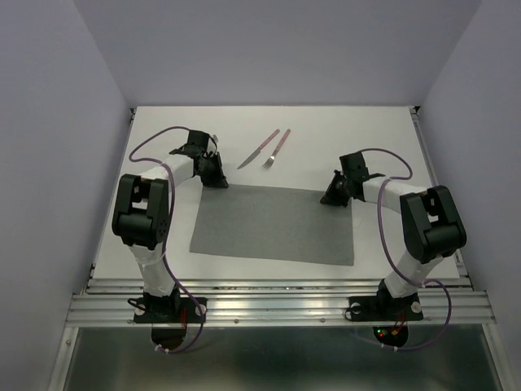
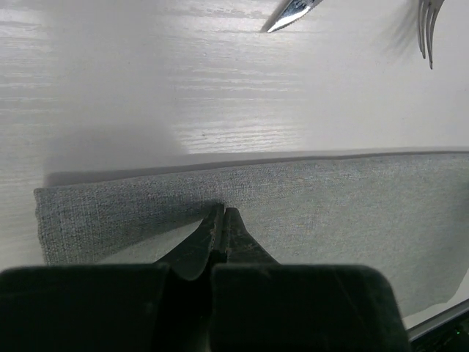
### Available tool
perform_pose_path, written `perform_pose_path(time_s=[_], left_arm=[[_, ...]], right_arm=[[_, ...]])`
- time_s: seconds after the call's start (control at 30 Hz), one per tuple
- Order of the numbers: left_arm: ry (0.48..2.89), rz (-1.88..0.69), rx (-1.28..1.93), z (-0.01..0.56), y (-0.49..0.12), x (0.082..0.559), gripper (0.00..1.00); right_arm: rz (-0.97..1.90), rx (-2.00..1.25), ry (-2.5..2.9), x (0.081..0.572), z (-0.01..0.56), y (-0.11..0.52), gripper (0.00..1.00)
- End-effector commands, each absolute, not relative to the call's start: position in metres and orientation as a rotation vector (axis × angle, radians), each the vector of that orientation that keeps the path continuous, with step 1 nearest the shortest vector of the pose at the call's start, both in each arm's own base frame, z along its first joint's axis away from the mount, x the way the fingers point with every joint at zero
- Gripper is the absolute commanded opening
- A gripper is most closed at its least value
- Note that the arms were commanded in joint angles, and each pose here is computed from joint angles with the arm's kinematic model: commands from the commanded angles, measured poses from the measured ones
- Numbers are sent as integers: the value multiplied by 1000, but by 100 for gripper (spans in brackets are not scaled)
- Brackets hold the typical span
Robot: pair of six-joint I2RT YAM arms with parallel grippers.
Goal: Fold the napkin into a case and place the utensils inside
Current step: Smooth out the rectangle-folded napkin at the center of the board.
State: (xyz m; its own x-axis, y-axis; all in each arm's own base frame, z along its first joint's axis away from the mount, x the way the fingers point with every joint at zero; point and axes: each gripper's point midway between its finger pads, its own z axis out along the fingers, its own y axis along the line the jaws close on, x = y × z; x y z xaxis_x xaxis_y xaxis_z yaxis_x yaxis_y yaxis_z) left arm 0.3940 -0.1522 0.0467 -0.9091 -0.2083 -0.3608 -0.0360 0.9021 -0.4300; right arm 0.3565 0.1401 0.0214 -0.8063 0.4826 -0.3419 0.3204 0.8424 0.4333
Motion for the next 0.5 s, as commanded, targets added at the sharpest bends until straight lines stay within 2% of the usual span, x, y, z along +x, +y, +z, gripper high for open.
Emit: perform_pose_path(time_s=[0.0,0.27,0.47], left_arm=[[2583,-538,-214,72,-142,399,0],[2602,-327,-281,54,-112,402,0],[2625,-264,-312,37,-104,403,0]], right_arm=[[422,576,2620,338,16,129,9],[411,571,2613,341,19,128,9],[399,574,2608,341,20,126,9]])
